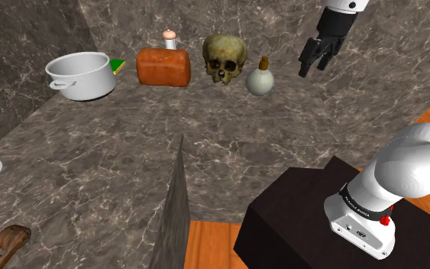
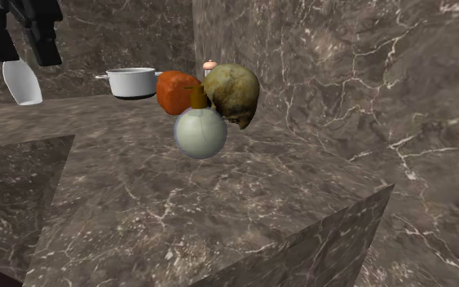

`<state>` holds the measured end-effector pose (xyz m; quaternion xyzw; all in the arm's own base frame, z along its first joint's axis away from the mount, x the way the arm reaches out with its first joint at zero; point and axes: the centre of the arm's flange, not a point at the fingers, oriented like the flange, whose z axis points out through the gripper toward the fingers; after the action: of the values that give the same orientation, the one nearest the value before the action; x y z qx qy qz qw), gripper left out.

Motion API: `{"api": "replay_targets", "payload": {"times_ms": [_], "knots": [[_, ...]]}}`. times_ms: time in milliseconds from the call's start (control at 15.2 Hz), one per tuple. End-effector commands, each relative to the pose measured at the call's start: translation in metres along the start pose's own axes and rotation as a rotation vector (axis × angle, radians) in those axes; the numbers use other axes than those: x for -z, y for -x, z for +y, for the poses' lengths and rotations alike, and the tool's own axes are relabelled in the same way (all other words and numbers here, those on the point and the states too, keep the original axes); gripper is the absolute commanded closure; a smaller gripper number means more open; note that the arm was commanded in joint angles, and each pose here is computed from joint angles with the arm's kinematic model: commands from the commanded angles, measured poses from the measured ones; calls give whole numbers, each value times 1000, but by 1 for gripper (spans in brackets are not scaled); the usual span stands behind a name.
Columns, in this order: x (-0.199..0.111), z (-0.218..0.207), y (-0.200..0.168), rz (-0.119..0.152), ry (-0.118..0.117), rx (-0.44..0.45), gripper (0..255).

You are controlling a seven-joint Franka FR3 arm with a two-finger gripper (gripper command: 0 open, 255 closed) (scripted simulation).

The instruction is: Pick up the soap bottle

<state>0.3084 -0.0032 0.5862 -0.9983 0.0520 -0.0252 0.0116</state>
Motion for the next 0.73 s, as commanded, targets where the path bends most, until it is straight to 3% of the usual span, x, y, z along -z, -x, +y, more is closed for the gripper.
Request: {"api": "replay_targets", "payload": {"times_ms": [0,660], "knots": [[0,0,0,0,0,0,0],[-33,34,-120,11,34,-24,0]]}}
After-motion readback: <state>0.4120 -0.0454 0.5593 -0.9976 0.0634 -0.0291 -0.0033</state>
